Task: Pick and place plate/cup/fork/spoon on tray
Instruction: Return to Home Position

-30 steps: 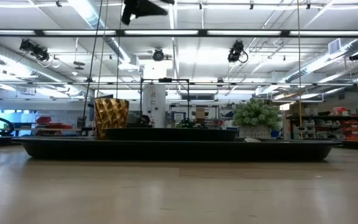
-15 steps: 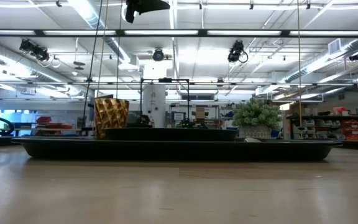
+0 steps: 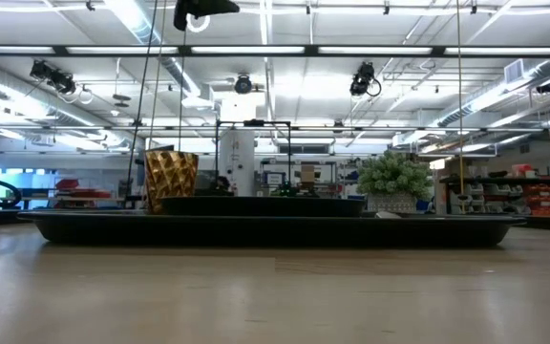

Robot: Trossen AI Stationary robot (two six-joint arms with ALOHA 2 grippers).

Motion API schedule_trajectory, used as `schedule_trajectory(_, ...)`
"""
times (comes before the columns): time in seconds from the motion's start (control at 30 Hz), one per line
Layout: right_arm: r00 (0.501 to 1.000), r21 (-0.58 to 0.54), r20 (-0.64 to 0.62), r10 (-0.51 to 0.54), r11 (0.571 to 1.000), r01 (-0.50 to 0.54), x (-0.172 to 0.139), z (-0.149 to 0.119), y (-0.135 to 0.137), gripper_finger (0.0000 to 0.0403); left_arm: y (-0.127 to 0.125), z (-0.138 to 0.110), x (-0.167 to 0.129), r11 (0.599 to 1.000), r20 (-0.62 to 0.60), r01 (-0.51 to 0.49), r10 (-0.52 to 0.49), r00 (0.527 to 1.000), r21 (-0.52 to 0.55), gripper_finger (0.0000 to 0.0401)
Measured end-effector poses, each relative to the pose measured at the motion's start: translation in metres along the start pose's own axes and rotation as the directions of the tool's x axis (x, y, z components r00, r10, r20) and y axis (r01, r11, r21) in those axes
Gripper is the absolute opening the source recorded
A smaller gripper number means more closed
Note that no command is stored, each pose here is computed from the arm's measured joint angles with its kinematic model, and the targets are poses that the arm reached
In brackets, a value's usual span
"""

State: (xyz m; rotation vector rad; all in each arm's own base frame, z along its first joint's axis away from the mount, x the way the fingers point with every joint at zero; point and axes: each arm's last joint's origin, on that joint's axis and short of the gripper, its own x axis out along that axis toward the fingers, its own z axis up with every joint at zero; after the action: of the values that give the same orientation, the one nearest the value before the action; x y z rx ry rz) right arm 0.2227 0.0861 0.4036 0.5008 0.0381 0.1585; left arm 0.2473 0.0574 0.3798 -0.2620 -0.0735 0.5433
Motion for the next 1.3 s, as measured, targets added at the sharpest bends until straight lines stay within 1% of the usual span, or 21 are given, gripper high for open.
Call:
schedule_trajectory(0.23,0.999,0.01,0.039,0.022,1.0,-0.022,0.0,0.004,0.002,0.0268,0.004,-0.006,-0.002,1.0,-0.074,-0.027,0.028,0.997,0.013,0.0183)
schedule_trajectory(0.3,0.999,0.002,0.04,0.022,1.0,-0.022,0.0,0.004,0.002,0.0268,0.004,-0.007,-0.002,1.0,-0.085,-0.029,0.029,0.996,0.0,0.0183)
schedule_trajectory(0.4,0.999,-0.004,0.038,0.027,1.0,-0.026,0.0,0.005,0.001,0.0268,0.005,-0.01,-0.002,0.999,-0.11,-0.036,0.037,0.993,0.011,0.0183)
schedule_trajectory(0.47,0.997,0.001,0.014,0.07,0.998,-0.07,-0.002,0.006,0.001,0.0268,0.005,-0.01,-0.002,0.999,-0.112,-0.037,0.038,0.993,0.012,0.0183)
schedule_trajectory(0.53,0.99,-0.026,-0.017,0.143,0.989,-0.143,-0.003,0.008,0.0,0.0268,0.005,-0.011,-0.002,0.999,-0.117,-0.038,0.04,0.992,0.015,0.0183)
schedule_trajectory(0.6,0.981,-0.04,-0.039,0.192,0.98,-0.194,-0.006,0.01,0.0,0.0268,0.005,-0.011,-0.002,0.999,-0.123,-0.04,0.041,0.992,0.017,0.0183)
schedule_trajectory(0.67,0.979,-0.056,-0.04,0.202,0.977,-0.204,-0.01,0.012,0.001,0.0268,0.005,-0.015,-0.003,0.999,-0.161,-0.031,0.034,0.986,0.016,0.0183)
schedule_trajectory(0.77,0.979,-0.106,-0.044,0.198,0.974,-0.201,-0.019,0.015,0.0,0.0268,0.004,-0.022,-0.005,0.999,-0.242,-0.008,-0.001,0.97,-0.034,0.0183)
schedule_trajectory(0.83,0.982,-0.127,-0.056,0.18,0.974,-0.186,-0.026,0.016,-0.001,0.0268,0.004,-0.025,-0.005,0.999,-0.278,0.008,-0.017,0.96,-0.033,0.0183)
schedule_trajectory(0.97,0.992,-0.139,-0.084,0.099,0.984,-0.11,-0.036,0.015,-0.005,0.0268,0.006,-0.029,-0.007,1.0,-0.321,0.003,-0.004,0.947,-0.005,0.0183)
schedule_trajectory(1.07,0.993,-0.113,-0.12,-0.001,0.993,-0.013,-0.041,0.012,-0.013,0.0268,0.004,-0.03,-0.008,1.0,-0.327,0.014,-0.009,0.945,0.013,0.0183)
schedule_trajectory(1.17,0.983,-0.111,-0.146,-0.108,0.99,0.092,-0.039,0.009,-0.026,0.0268,-0.002,-0.032,-0.011,0.998,-0.338,0.052,-0.035,0.94,0.041,0.0183)
schedule_trajectory(1.23,0.982,-0.104,-0.149,-0.119,0.989,0.105,-0.035,0.007,-0.035,0.0268,-0.007,-0.034,-0.013,0.996,-0.344,0.077,-0.056,0.937,0.048,0.0183)
schedule_trajectory(1.3,0.983,-0.079,-0.164,-0.079,0.995,0.067,-0.03,0.002,-0.048,0.0268,-0.011,-0.035,-0.015,0.994,-0.347,0.092,-0.069,0.935,0.051,0.0183)
